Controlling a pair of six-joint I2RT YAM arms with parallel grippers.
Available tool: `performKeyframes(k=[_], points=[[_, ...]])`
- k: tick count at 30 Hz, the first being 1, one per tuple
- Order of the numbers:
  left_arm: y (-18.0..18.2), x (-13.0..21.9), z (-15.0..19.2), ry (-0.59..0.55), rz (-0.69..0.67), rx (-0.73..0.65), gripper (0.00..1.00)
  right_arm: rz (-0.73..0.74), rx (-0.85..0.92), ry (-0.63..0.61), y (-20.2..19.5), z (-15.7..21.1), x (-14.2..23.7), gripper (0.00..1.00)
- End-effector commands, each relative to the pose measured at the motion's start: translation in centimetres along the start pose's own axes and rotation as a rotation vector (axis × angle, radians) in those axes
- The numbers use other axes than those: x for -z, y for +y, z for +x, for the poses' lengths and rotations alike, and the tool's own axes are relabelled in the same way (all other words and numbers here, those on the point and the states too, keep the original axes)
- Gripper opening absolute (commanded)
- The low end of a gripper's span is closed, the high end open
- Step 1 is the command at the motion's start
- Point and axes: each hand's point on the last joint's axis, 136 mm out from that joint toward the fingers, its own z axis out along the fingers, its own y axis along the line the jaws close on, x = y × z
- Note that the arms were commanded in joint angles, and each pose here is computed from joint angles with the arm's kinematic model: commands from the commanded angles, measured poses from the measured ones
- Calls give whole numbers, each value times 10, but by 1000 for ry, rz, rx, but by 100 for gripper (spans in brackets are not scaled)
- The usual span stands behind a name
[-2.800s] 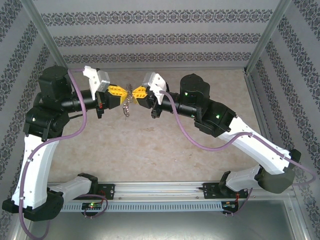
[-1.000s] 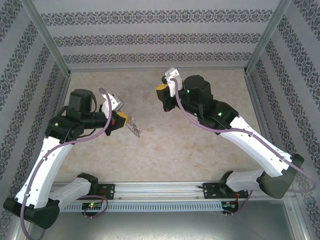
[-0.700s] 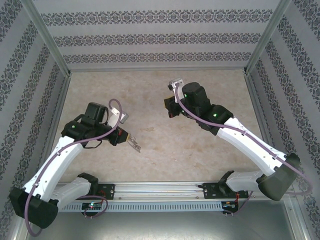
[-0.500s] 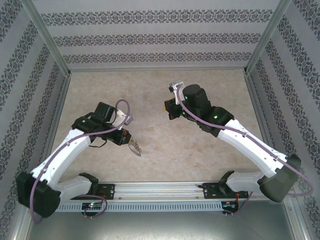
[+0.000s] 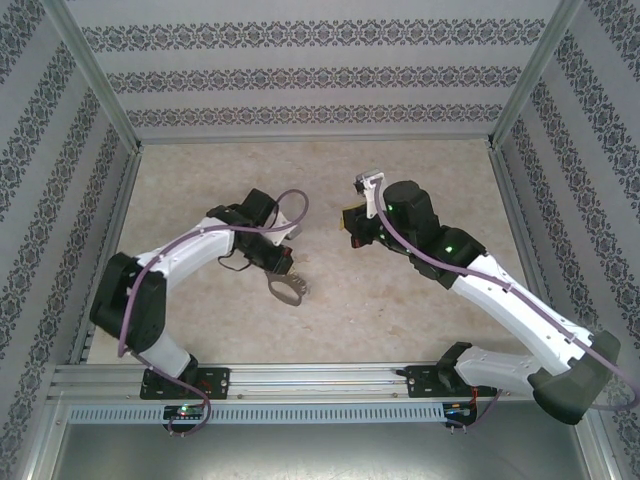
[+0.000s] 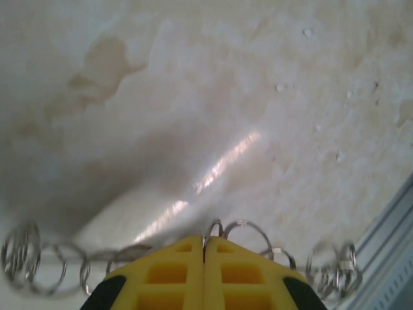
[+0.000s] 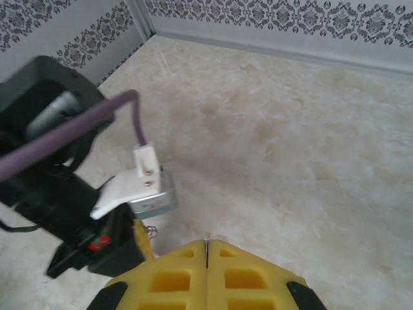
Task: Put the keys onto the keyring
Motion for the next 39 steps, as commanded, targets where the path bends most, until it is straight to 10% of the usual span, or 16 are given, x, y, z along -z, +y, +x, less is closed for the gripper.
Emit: performKeyframes(k=[1,7,15,25,39], points=[[24,-18,8,63,-81,1,0,36,-29,-38,-9,-5,9,0],[30,-34,-10,74,-74,-6,7,44,-19,-41,-10,-6,12,0],[28,-14,-13,77,-134,-90,61,52,-12,-44,-11,-9,13,0],[-18,-11,-2,37,-40,-340,59,65,-55,-28,-17,4,8,0],[-40,-51,-12,63,185,-203,55,107,-100,-22,-25,10,21,0]])
